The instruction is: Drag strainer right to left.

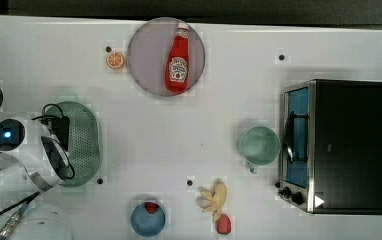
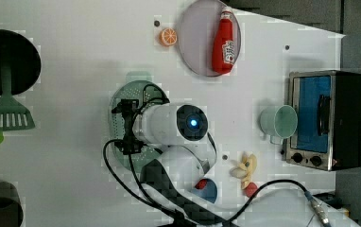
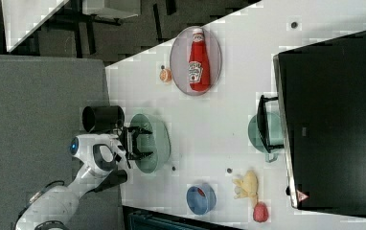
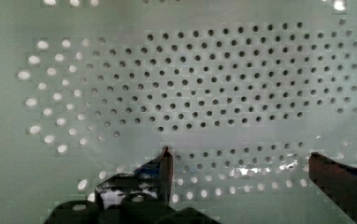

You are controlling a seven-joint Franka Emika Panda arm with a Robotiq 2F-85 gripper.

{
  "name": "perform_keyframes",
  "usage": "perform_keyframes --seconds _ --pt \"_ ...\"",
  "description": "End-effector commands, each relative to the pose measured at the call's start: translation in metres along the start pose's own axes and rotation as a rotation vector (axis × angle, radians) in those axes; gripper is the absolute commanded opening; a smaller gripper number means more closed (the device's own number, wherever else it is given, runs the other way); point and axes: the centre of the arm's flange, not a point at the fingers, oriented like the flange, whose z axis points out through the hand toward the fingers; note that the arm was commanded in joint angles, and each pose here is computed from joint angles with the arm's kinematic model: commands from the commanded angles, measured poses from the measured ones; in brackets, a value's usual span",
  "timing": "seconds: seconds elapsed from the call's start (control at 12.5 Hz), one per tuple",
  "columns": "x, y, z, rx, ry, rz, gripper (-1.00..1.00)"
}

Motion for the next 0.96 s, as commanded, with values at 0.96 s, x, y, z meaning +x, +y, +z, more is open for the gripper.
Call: perform_keyframes --seconds 0.96 --pt "0.045 -0.052 -0.18 0.029 0.022 -0.236 1.0"
